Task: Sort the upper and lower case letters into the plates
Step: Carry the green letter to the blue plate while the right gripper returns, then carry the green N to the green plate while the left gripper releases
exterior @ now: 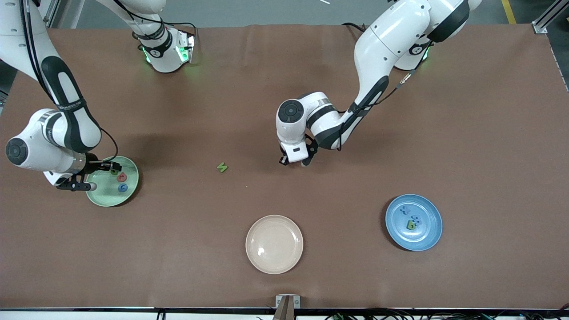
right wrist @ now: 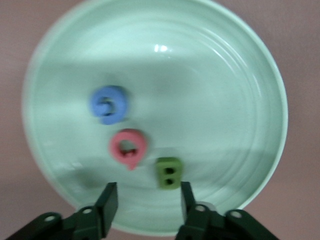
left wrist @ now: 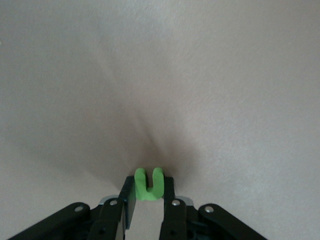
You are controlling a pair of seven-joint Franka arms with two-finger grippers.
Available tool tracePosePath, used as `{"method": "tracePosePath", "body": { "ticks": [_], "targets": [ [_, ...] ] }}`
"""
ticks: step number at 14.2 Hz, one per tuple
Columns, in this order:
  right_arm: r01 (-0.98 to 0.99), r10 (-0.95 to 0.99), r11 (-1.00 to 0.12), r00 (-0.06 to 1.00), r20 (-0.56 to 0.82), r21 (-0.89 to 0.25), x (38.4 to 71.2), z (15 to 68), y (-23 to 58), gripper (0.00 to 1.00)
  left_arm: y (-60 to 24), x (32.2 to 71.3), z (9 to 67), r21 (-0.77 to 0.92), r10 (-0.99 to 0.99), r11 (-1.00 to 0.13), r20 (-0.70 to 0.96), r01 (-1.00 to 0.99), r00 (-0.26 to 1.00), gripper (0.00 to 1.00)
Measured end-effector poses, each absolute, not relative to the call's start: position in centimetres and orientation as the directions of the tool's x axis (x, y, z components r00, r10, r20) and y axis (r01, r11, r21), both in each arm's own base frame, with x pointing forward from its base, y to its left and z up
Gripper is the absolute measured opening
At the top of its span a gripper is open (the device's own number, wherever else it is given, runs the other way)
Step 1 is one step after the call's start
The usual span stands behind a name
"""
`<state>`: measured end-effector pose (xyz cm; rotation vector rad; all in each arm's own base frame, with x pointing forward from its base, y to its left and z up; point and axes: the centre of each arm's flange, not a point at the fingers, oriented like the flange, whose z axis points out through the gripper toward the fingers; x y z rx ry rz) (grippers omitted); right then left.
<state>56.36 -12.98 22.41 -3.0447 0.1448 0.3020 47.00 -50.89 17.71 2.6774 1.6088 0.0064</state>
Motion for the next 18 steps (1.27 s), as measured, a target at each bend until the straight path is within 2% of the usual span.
{"method": "tracePosePath", "body": {
  "ticks": [3, 4, 8, 11, 18],
  "targets": [
    [-0.212, -0.204, -0.977, 0.956, -0.212, -0.016, 57.5, 29.1, -3.4, 0.96, -48.1, 50.7, 19.8, 0.062, 0.868, -0.496, 0.034, 0.866, 0.495, 0.26],
    [-0.246, -0.241, -0.969, 0.948, -0.209, 0.004, 57.3, 30.5, 0.7, 0.99, -46.4, 52.7, 21.0, 0.070, 0.854, -0.520, 0.046, 0.851, 0.518, 0.26],
    [-0.421, -0.425, -0.905, 0.893, -0.147, 0.055, 55.8, 30.8, 14.5, 0.99, -36.8, 60.4, 25.2, 0.088, 0.770, -0.638, 0.100, 0.765, 0.630, 0.26],
    [-0.533, -0.533, -0.846, 0.841, -0.092, 0.035, 54.6, 28.0, 21.0, 0.99, -28.5, 64.6, 25.3, 0.055, 0.699, -0.714, 0.119, 0.698, 0.705, 0.26],
    [-0.587, -0.586, -0.808, 0.810, -0.041, -0.043, 53.5, 19.0, 26.4, 0.96, -15.5, 68.0, 22.0, -0.021, 0.577, -0.814, 0.088, 0.581, 0.812, 0.26]
  ]
}}
